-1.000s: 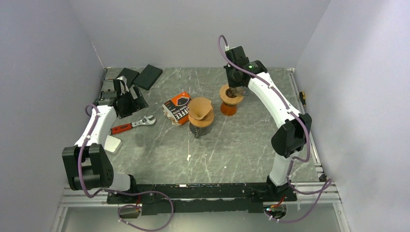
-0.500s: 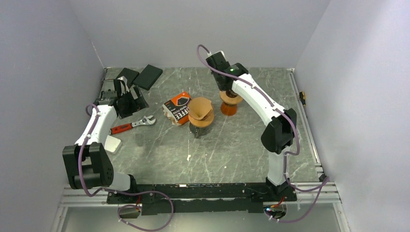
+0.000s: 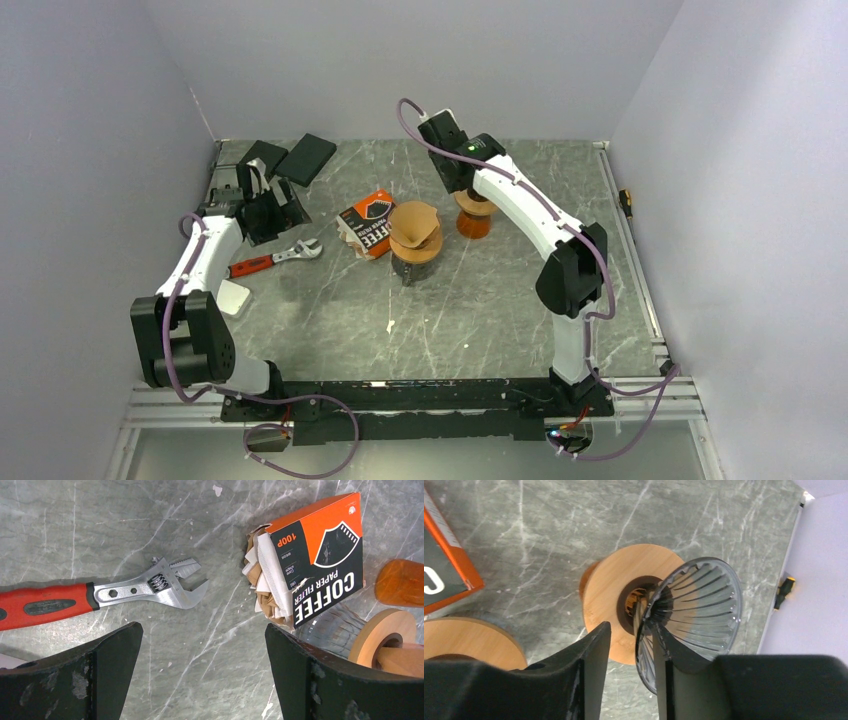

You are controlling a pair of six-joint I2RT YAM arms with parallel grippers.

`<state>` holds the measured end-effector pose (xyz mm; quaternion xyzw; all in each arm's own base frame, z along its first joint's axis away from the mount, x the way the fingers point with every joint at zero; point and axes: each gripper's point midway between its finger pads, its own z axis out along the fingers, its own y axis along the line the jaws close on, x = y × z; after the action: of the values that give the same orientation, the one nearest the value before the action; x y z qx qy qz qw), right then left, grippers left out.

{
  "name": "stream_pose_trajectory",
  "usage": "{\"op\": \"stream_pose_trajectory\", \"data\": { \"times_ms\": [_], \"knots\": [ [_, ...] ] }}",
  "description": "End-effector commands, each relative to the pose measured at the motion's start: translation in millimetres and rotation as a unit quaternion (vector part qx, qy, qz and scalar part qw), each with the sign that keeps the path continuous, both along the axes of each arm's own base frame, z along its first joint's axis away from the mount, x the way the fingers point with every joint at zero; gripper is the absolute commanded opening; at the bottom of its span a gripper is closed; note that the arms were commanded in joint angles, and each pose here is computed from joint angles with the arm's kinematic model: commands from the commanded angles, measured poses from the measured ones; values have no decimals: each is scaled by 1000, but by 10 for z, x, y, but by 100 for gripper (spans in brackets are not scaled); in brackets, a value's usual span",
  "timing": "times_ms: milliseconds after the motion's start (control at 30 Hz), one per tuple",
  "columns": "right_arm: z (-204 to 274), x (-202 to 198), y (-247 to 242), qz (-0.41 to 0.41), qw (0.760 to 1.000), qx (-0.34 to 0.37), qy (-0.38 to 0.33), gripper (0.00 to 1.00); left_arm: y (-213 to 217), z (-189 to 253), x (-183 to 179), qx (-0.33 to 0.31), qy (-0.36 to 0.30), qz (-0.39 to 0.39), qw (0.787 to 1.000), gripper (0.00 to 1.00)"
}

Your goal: Place the coffee filter in the dripper

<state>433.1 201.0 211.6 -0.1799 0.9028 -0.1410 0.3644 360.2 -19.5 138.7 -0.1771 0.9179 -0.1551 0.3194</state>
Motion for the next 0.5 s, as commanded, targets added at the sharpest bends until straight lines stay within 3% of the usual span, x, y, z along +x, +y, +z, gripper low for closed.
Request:
{"op": "stream_pose_trajectory", "data": {
  "times_ms": [0, 233, 467],
  "knots": [
    [297, 47, 210, 25, 996, 85, -30, 44, -35, 198, 139, -13, -34, -5, 999, 99],
    [471, 48, 370, 53, 976, 212, -10, 60, -182, 504, 357, -42, -74, -35, 996, 100],
    [607, 86, 141, 43, 950, 311, 2, 68, -514, 836, 654, -10, -102, -85, 991, 100]
  ]
}}
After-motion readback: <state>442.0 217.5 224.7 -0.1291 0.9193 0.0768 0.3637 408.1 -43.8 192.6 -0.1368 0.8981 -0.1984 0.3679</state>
